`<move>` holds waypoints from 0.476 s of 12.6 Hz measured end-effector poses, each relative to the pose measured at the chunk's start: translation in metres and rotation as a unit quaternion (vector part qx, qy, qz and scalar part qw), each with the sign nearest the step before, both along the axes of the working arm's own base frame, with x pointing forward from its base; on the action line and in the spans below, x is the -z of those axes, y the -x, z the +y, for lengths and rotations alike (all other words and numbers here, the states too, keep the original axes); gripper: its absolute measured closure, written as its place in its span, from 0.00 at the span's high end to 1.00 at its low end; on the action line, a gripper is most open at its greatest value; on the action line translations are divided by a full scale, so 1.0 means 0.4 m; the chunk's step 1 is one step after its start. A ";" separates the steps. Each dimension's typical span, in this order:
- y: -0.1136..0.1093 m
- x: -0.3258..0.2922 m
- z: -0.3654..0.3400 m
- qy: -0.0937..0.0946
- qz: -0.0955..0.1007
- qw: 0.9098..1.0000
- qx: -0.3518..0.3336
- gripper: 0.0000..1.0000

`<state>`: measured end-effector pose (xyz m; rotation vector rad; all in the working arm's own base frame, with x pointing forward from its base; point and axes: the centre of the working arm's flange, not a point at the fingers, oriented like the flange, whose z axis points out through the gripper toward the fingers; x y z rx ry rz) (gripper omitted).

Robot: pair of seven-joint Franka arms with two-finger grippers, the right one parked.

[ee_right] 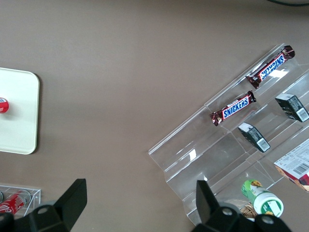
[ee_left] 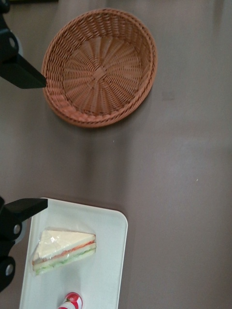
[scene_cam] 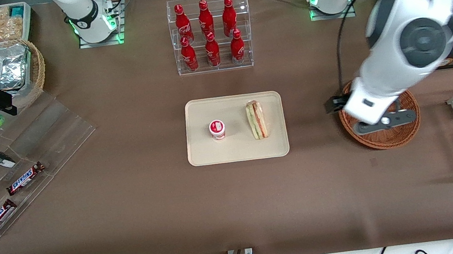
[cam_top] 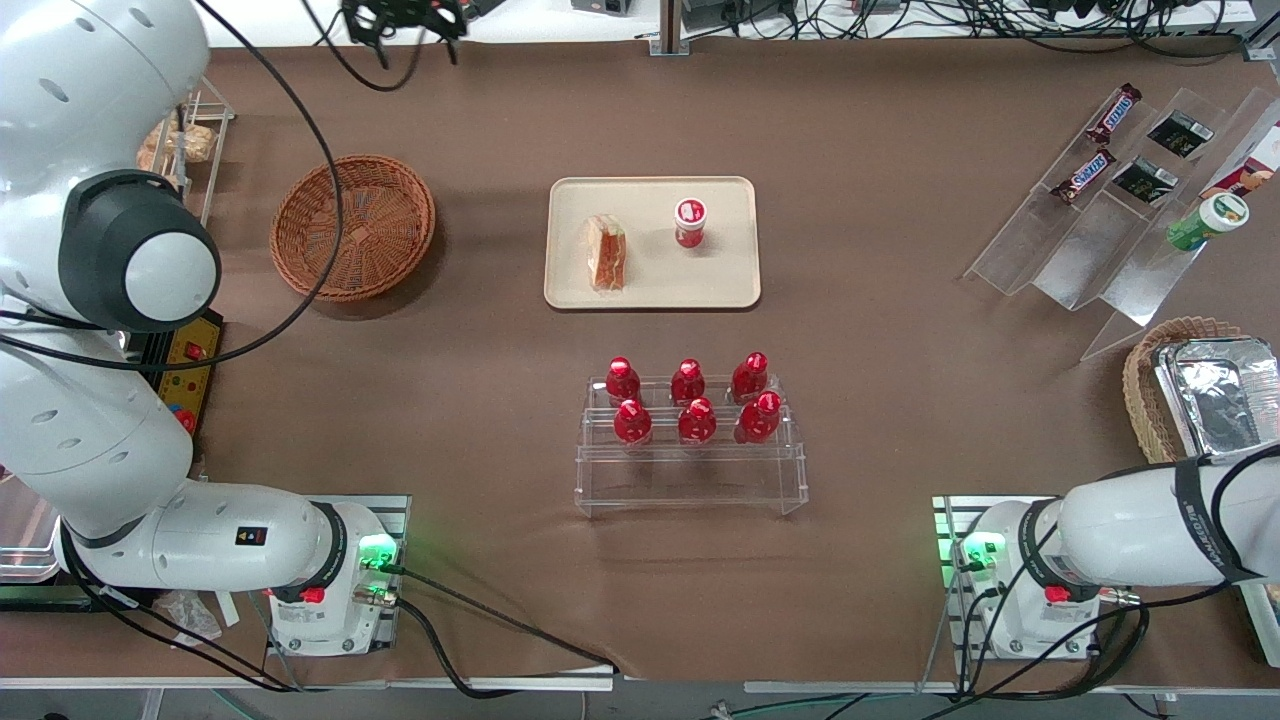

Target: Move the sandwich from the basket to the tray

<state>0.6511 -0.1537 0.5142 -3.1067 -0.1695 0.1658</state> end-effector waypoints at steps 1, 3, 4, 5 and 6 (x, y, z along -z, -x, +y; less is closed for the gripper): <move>-0.007 -0.023 0.062 0.008 -0.004 1.000 0.010 1.00; -0.008 -0.046 0.128 0.012 -0.006 0.999 0.041 1.00; -0.010 -0.045 0.137 0.012 -0.005 0.999 0.052 1.00; -0.010 -0.041 0.137 0.012 -0.004 0.998 0.058 1.00; -0.010 -0.037 0.135 0.012 -0.002 0.998 0.061 1.00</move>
